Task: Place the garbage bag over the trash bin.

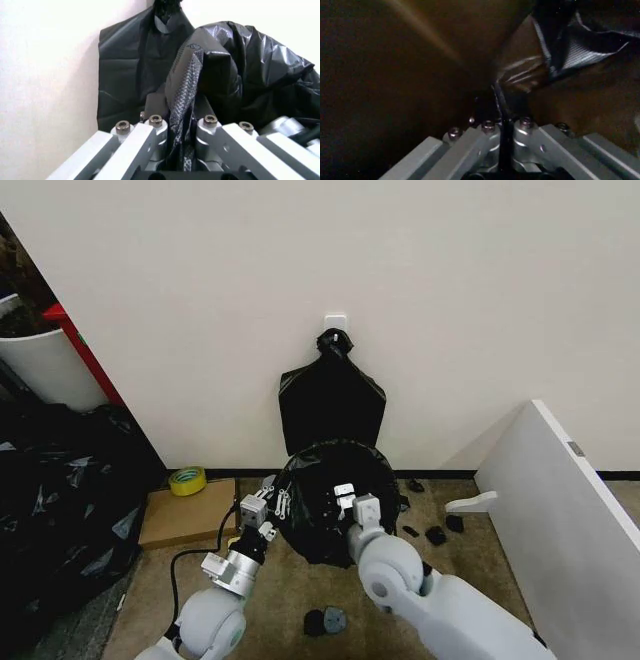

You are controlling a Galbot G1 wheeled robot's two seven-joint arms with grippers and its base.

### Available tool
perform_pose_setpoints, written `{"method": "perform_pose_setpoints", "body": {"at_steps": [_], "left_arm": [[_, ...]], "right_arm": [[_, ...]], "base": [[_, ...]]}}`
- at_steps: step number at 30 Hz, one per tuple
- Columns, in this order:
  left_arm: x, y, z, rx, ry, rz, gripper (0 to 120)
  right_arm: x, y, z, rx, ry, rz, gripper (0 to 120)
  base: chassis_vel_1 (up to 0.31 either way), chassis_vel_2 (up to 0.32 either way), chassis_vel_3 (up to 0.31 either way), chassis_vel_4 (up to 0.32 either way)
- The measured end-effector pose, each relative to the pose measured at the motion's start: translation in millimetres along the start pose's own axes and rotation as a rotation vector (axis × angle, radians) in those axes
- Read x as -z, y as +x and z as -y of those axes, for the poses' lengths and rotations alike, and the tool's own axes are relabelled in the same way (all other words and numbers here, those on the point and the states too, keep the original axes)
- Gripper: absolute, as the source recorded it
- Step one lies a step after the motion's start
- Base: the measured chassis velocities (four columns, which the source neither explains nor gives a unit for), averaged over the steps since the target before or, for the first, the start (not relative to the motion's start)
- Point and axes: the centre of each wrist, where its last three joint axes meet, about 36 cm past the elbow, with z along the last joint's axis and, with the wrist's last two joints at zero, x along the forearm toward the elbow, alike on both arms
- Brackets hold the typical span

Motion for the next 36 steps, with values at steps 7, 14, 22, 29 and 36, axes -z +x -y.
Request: {"method": "perform_pose_setpoints", "body": {"at_steps": [7, 14, 22, 29, 36], "left_arm": [[2, 1, 2, -0.007, 0.005, 0.011, 4], [1, 0, 0, -0.011, 0.004, 0.016, 4], [-5, -4, -10, -0.009, -0.017, 0.019, 4], [-10, -5, -17, -0.019, -0.031, 0.028, 4], [-4, -4, -17, -0.030, -0.033, 0.052, 4]], "right_arm": [[-12, -34, 8, -0.069, 0.092, 0.036, 0], [-6, -41, 17, -0.075, 0.088, 0.129, 0], [0, 6, 14, 0.013, 0.022, 0.149, 0], [14, 34, 3, 0.099, -0.112, -0.002, 0], [13, 25, -5, 0.097, -0.099, -0.080, 0]], "base": [[0.000, 0.000, 0.000, 0.000], [0.000, 0.000, 0.000, 0.000], [0.000, 0.000, 0.000, 0.000], [0.000, 0.000, 0.000, 0.000], [0.000, 0.000, 0.000, 0.000]]}}
